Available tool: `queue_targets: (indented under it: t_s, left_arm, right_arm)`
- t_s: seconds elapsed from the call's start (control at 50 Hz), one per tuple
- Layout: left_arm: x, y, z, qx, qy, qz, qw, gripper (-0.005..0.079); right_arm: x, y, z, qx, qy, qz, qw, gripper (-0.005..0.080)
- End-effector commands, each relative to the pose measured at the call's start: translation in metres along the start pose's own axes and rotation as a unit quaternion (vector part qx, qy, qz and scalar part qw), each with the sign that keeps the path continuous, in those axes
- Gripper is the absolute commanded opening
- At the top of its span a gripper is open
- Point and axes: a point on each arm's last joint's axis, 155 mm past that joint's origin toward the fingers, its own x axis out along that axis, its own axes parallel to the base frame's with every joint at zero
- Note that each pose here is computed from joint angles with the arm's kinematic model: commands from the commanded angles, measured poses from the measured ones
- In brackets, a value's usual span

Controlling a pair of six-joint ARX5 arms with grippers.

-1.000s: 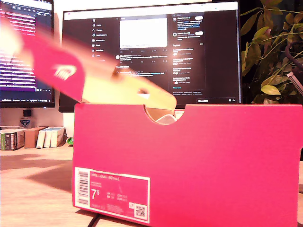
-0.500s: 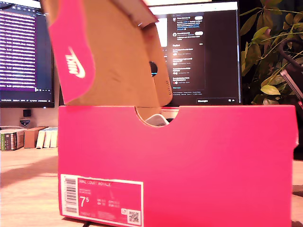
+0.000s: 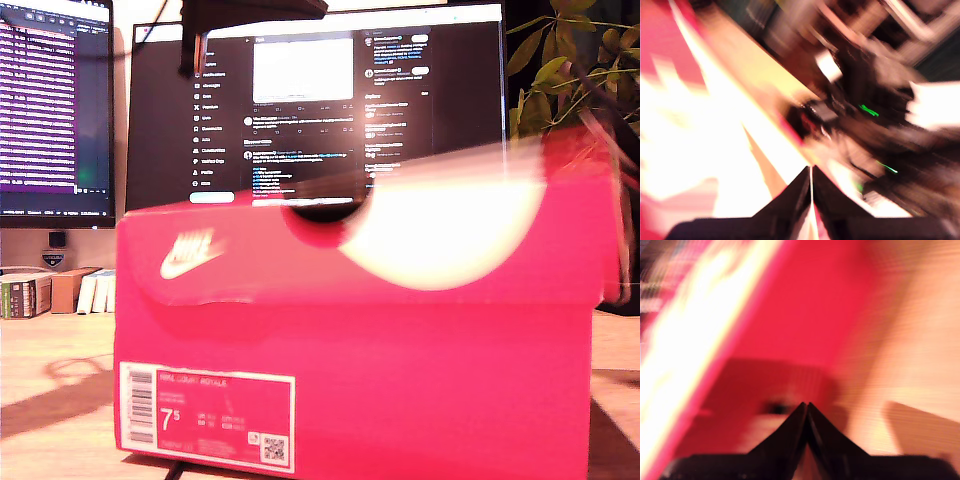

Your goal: Close the red shoebox by pushing the lid with your left arm and holding the box in place with your right arm

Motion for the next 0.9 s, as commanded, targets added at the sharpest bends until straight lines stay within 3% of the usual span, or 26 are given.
queue_targets:
  t_s: [0.0,0.18,0.34,0.56,0.88]
  left_arm:
    - [-0.002,-0.001,0.001,0.000,-0.001,0.003,1.000,-0.0019]
    - [-0.007,0.009,0.000,-0.007,-0.001,0.018,1.000,-0.0019]
    - [-0.010,0.014,0.001,-0.005,-0.004,0.026,1.000,-0.0019]
    - [-0.012,0.019,0.000,-0.004,-0.002,0.033,0.999,-0.0019]
    - [-0.013,0.031,0.000,0.001,-0.003,0.065,0.998,-0.0019]
  right_arm:
    - [-0.007,0.007,0.025,-0.025,-0.025,0.002,0.999,-0.0012]
    - [-0.017,0.046,0.053,-0.037,-0.030,0.070,0.996,-0.0012]
    - [-0.018,0.078,0.059,-0.057,-0.019,0.112,0.992,-0.0012]
    - [-0.008,0.088,0.030,-0.066,0.033,0.113,0.991,-0.0012]
    - [0.015,0.066,-0.020,-0.098,0.126,0.062,0.985,-0.0012]
